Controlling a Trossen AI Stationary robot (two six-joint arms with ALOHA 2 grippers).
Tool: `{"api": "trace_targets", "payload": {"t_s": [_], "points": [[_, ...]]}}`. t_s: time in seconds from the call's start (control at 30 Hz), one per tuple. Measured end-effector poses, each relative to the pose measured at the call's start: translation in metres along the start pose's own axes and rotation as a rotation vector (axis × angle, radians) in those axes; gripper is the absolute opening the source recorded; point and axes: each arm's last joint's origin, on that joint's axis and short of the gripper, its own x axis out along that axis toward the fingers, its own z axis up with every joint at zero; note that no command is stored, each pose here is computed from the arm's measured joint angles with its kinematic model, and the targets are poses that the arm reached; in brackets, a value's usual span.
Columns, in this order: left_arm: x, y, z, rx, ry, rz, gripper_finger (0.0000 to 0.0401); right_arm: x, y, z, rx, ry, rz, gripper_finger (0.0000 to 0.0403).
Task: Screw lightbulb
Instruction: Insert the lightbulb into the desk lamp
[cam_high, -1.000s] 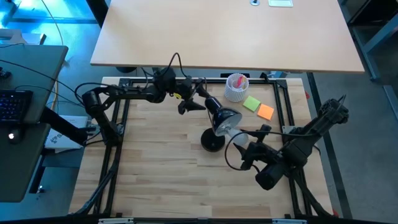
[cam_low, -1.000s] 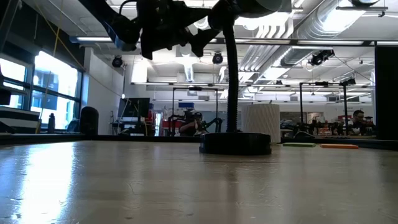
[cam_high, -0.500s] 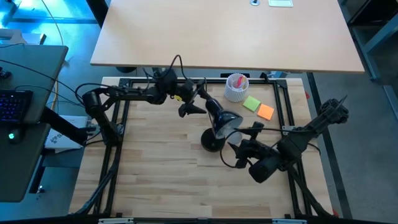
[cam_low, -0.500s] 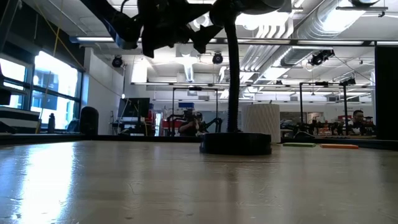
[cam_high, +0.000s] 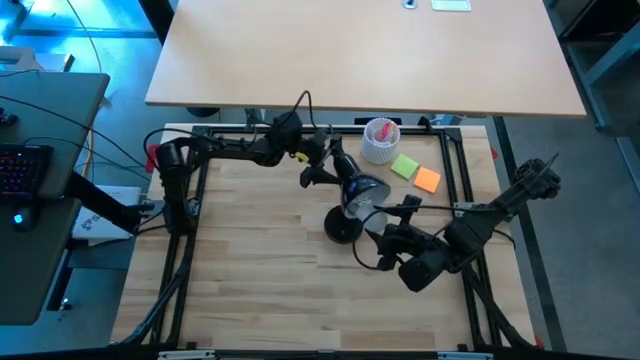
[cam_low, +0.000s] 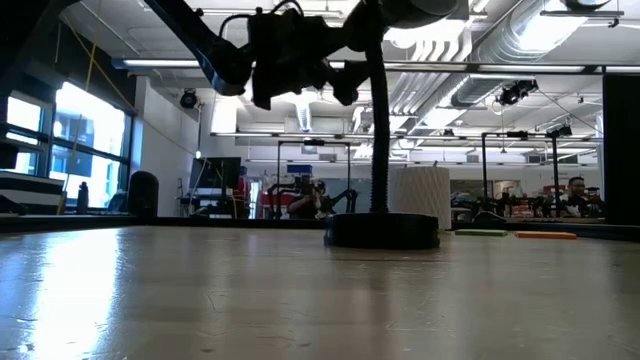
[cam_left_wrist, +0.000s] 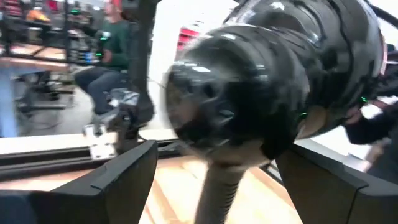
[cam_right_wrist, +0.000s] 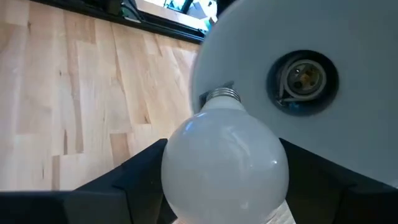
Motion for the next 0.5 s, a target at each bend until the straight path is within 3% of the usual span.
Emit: {"api": "trace_targets", "payload": {"t_s": [0.23,0.5], "points": [[0.006,-0.010,0.010,0.078,-0.050,-0.130,0.0320,-0.007,-0.013,0.002,0.083,-0.023,-0.011,0.0263],[0.001,-0.014,0.023,0.098,-0.117,-0.145,0.0319,-0.007,-0.015,0.005,0.113,-0.061,-0.067,0.0263]]}}
